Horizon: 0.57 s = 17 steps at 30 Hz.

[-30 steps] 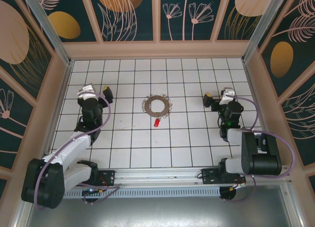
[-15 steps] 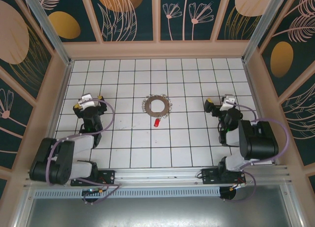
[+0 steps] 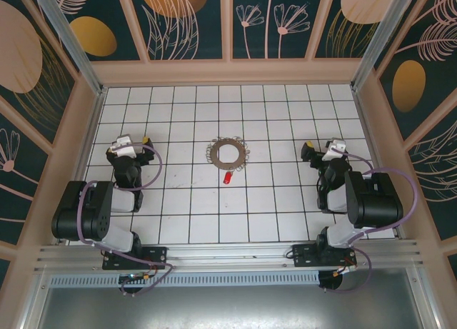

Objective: Put the keys on the keyring

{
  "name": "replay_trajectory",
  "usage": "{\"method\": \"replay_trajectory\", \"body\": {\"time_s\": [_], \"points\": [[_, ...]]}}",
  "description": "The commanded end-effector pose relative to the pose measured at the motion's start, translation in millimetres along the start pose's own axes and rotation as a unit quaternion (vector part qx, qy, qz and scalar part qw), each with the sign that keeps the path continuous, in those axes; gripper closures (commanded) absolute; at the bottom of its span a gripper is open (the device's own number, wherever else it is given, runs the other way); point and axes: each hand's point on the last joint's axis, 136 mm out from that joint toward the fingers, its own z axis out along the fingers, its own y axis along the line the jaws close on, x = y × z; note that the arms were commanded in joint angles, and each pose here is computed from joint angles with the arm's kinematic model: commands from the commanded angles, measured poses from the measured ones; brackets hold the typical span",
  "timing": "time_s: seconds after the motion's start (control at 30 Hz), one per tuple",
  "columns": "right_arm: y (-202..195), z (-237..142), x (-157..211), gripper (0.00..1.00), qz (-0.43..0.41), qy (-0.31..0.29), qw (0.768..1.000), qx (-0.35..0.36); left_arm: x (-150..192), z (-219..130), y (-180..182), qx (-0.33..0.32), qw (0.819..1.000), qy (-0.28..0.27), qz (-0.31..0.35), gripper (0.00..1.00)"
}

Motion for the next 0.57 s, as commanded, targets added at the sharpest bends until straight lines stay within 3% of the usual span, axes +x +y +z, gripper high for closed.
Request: {"method": "replay_trajectory", "body": {"time_s": [0.0, 0.53], "points": [[5.3, 5.2, -15.9, 0.01, -0.01, -0.026, 1.0, 0.0, -8.1, -0.1, -3.3, 0.012, 1.0, -0.018, 0.004, 0.01], [9.7, 8.2, -14.5, 0.01, -0.013, -0.018, 1.0, -0.013, -8.3, -0.2, -3.5, 0.012, 1.0, -0.019, 0.004, 0.01]]}}
